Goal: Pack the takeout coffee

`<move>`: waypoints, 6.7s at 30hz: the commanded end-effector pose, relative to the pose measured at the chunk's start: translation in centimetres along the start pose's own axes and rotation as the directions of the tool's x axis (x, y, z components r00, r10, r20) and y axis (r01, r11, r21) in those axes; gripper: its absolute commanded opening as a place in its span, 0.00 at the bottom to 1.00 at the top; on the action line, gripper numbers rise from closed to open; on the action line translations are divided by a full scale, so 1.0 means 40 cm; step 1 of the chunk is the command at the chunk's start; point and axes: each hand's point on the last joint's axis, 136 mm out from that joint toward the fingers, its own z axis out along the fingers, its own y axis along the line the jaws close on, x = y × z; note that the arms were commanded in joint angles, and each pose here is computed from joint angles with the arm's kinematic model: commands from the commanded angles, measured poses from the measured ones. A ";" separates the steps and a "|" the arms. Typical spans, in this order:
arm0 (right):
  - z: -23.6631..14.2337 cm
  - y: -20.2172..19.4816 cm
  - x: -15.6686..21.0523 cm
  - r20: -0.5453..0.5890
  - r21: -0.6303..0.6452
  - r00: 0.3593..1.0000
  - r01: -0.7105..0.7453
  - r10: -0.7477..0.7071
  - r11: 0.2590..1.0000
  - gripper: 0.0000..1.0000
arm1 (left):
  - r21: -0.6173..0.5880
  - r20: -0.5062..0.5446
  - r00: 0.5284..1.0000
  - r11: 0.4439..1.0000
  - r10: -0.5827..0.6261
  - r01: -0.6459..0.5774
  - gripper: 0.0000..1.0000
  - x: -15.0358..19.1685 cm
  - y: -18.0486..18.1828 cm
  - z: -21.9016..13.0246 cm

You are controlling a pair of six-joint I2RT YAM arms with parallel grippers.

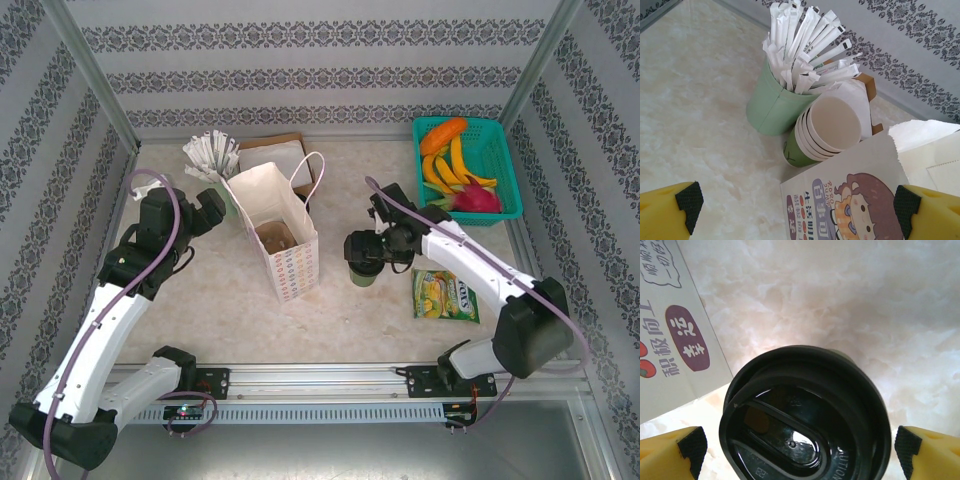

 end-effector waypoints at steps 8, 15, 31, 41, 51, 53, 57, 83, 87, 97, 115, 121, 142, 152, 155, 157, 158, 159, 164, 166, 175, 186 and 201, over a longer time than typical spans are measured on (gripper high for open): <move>-0.003 -0.002 0.036 -0.148 0.117 0.986 -0.063 0.081 0.991 0.98 | 0.013 0.039 0.999 1.000 0.014 -0.014 1.00 -0.008 0.003 0.013; 0.009 -0.001 0.034 -0.180 0.186 0.982 -0.018 0.052 0.982 0.98 | 0.007 0.051 0.997 0.999 0.050 -0.050 1.00 -0.007 0.011 0.009; 0.036 0.007 0.035 -0.208 0.233 0.977 0.001 0.049 0.972 0.98 | -0.014 0.032 0.997 0.997 0.073 -0.072 1.00 0.011 0.027 0.014; 0.041 -0.010 0.048 -0.256 0.273 0.966 0.030 0.042 0.962 0.98 | -0.035 0.058 0.997 0.998 0.048 -0.046 1.00 0.010 0.048 0.003; 0.021 -0.019 0.041 -0.315 0.314 0.949 0.086 0.018 0.946 0.98 | -0.044 0.035 0.998 0.997 0.060 -0.059 1.00 0.025 0.054 0.009; 0.020 -0.021 0.037 -0.315 0.316 0.949 0.082 0.023 0.945 0.98 | -0.049 0.035 0.997 0.997 0.065 -0.063 1.00 0.026 0.056 0.011; 0.031 -0.024 0.041 -0.325 0.310 0.945 0.075 0.032 0.948 0.98 | -0.054 0.032 0.997 0.996 0.076 -0.074 1.00 0.027 0.057 0.016; 0.053 -0.025 0.038 -0.296 0.270 0.952 0.006 0.077 0.963 0.98 | -0.051 0.013 0.996 0.995 0.088 -0.087 1.00 0.034 0.052 0.024; 0.043 -0.031 0.040 -0.298 0.284 0.952 0.018 0.071 0.959 0.95 | -0.050 0.014 0.996 0.995 0.089 -0.088 1.00 0.033 0.052 0.024; -0.017 -0.041 0.041 -0.282 0.302 0.959 0.061 0.028 0.951 0.85 | -0.124 -0.013 0.999 0.991 0.042 -0.044 1.00 0.019 0.067 0.018; -0.211 -0.030 0.094 -0.236 0.221 0.966 0.156 -0.103 0.963 0.77 | 0.368 -0.099 0.897 0.854 0.430 -0.368 1.00 -0.107 -0.169 0.099; -0.262 -0.030 0.102 -0.202 0.226 0.971 0.174 -0.128 0.958 0.77 | 0.478 -0.122 0.793 0.735 0.597 -0.481 0.96 -0.088 -0.217 0.158; -0.396 -0.006 0.134 -0.207 0.258 0.963 0.226 -0.175 0.939 0.75 | 0.742 -0.144 0.602 0.488 0.785 -0.460 0.64 0.015 -0.312 0.255; -0.474 0.089 0.124 -0.130 0.217 0.949 0.308 -0.286 0.926 0.74 | 0.683 -0.224 0.621 0.575 0.752 -0.450 0.16 0.013 -0.306 0.253; -0.497 0.143 0.119 -0.090 0.166 0.930 0.366 -0.355 0.916 0.74 | 0.633 -0.248 0.656 0.632 0.713 -0.447 0.15 0.009 -0.309 0.247; -0.517 0.170 0.111 -0.054 0.142 0.921 0.389 -0.386 0.910 0.74 | 0.617 -0.258 0.669 0.652 0.697 -0.440 0.13 0.019 -0.312 0.235; -0.527 0.179 0.108 -0.036 0.134 0.917 0.399 -0.398 0.907 0.74 | 0.613 -0.261 0.673 0.657 0.692 -0.438 0.13 0.021 -0.314 0.228; -0.540 0.190 0.104 -0.014 0.122 0.911 0.410 -0.412 0.904 0.74 | 0.607 -0.269 0.679 0.668 0.683 -0.431 0.11 0.023 -0.315 0.221; -0.580 0.255 0.097 0.079 0.018 0.887 0.454 -0.454 0.891 0.73 | 0.642 -0.290 0.689 0.668 0.665 -0.375 0.08 0.054 -0.344 0.175; -0.585 0.282 0.093 0.105 -0.021 0.878 0.471 -0.467 0.882 0.72 | 0.630 -0.293 0.672 0.666 0.680 -0.399 0.06 0.072 -0.346 0.165; -0.534 0.377 0.054 0.107 -0.027 0.837 0.543 -0.537 0.840 0.72 | 0.601 -0.353 0.692 0.720 0.629 -0.348 0.03 0.096 -0.349 0.152; -0.452 0.459 0.009 0.117 0.048 0.793 0.597 -0.598 0.801 0.72 | 0.608 -0.353 0.719 0.731 0.599 -0.311 0.03 0.097 -0.354 0.135; -0.383 0.495 0.018 0.058 0.037 0.806 0.588 -0.589 0.808 0.72 | 0.608 -0.310 0.739 0.722 0.598 -0.329 0.40 0.066 -0.359 0.100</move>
